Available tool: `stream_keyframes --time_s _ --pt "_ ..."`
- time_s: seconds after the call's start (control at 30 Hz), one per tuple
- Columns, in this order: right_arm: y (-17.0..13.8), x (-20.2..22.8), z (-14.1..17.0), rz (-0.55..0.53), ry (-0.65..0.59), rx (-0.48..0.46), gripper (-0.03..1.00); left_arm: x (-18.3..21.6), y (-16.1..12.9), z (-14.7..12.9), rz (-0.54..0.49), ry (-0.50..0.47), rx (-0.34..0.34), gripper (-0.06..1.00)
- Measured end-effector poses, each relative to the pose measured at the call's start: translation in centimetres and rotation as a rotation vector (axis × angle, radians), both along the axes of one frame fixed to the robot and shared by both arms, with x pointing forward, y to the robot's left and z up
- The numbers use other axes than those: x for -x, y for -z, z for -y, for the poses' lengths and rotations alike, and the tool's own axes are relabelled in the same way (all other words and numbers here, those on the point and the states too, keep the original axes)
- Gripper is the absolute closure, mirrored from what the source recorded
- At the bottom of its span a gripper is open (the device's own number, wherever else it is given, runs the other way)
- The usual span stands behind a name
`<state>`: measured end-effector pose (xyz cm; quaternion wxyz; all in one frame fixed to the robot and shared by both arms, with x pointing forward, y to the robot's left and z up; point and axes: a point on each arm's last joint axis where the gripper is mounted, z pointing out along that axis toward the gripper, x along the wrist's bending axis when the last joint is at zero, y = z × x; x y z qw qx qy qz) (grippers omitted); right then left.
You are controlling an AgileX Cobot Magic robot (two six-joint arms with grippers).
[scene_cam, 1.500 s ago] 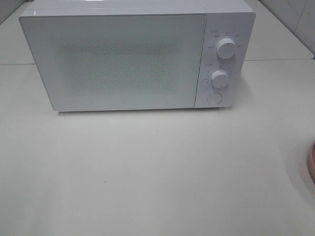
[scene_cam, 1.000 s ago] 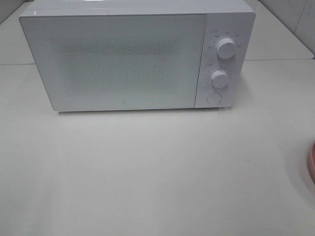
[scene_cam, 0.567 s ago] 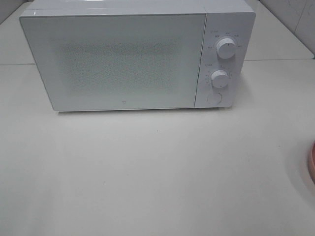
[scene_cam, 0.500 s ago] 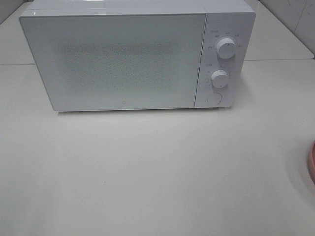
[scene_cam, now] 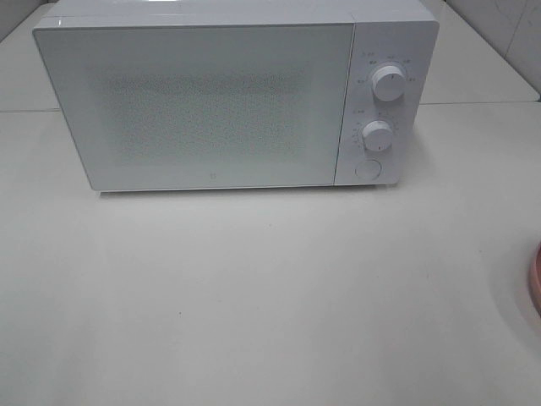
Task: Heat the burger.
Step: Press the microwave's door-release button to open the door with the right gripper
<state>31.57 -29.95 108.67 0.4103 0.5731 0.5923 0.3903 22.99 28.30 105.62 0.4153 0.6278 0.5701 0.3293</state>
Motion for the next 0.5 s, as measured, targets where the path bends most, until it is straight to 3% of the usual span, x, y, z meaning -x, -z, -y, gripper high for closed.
stream_keyframes --time_s 0.5 --pt "1.0 -5.9 -0.3 -0.05 -0.013 0.003 0.23 0.0 0.0 0.0 0.0 0.0 0.0 -0.03"
